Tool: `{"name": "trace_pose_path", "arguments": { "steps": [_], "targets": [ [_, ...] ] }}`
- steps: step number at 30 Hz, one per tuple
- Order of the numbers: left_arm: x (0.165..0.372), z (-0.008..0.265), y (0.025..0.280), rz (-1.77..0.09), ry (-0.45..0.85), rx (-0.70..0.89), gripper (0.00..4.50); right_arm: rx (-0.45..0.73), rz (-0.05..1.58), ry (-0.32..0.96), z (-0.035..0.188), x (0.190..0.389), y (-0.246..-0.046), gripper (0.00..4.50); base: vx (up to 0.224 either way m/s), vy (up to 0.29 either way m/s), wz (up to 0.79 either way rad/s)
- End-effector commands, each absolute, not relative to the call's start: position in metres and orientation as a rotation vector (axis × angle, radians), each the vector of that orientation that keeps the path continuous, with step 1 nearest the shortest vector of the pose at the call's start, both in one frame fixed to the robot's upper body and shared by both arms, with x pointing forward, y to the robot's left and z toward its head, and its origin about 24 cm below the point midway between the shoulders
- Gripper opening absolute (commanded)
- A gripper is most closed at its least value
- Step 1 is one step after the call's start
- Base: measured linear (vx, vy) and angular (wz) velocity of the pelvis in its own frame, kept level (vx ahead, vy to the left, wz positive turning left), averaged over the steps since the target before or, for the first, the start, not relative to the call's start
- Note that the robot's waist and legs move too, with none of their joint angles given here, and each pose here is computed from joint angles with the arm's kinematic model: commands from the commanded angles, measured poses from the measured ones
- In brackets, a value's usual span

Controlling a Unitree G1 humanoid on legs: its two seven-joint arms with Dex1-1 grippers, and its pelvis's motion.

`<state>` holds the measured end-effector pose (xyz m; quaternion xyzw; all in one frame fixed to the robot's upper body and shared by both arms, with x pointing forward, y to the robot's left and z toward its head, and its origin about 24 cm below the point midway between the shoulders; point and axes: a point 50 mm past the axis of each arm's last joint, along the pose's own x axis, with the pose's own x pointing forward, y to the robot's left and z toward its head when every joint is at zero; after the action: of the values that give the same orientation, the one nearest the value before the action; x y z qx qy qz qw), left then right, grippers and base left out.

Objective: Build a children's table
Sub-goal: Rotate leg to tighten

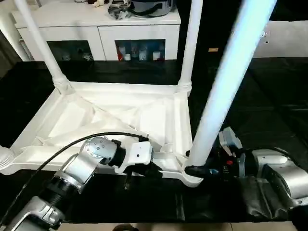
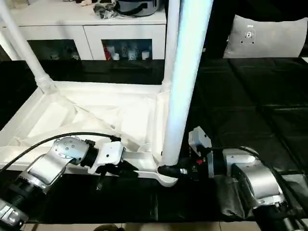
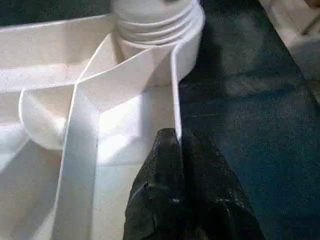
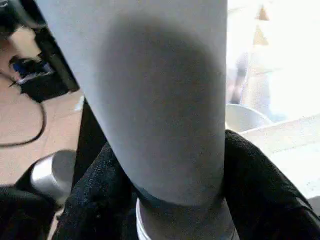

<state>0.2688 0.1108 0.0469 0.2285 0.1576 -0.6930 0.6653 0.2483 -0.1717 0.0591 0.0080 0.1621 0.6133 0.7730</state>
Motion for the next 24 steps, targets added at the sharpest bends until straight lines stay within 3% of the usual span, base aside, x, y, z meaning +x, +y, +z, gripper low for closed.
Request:
{"name": "trace_pose_path", "arguments": {
  "steps": [1,6,7,8,13,15,19,20,24],
  "targets": [
    [0.269,0.044,0.100,-1.498,0.366,0.474,0.00,0.057,1.240,0.370,0.052,0.253,-0.159,2.17,0.000,0.000,0.00],
    [0.271,0.044,0.093,-1.371,0.374,0.407,0.00,0.051,1.001,0.362,0.042,0.270,-0.150,2.11,0.000,0.000,0.00],
    [0.277,0.044,0.081,-1.218,0.380,0.352,0.00,0.092,0.752,0.368,0.031,0.287,-0.141,2.10,0.000,0.000,0.00],
    [0.277,0.044,0.081,-1.218,0.380,0.352,0.00,0.092,0.752,0.368,0.031,0.287,-0.141,2.09,0.000,0.000,0.00],
    [0.292,0.049,0.054,-1.002,0.354,0.289,0.00,0.132,0.454,0.401,0.017,0.304,-0.137,2.09,0.000,0.000,0.00],
    [0.295,0.053,0.043,-0.966,0.344,0.274,0.00,0.149,0.424,0.380,0.018,0.308,-0.134,2.77,0.000,0.000,0.00],
    [0.296,0.058,0.036,-0.974,0.327,0.274,0.00,0.180,0.433,0.334,0.025,0.310,-0.130,2.89,0.000,0.000,0.00],
    [0.294,0.056,0.040,-0.976,0.340,0.308,0.00,0.168,0.454,0.310,0.027,0.309,-0.130,3.17,0.000,0.000,0.00],
    [0.295,0.053,0.052,-0.969,0.356,0.351,0.00,0.136,0.510,0.261,0.033,0.305,-0.136,3.38,0.000,0.000,0.00]
  ]
}}
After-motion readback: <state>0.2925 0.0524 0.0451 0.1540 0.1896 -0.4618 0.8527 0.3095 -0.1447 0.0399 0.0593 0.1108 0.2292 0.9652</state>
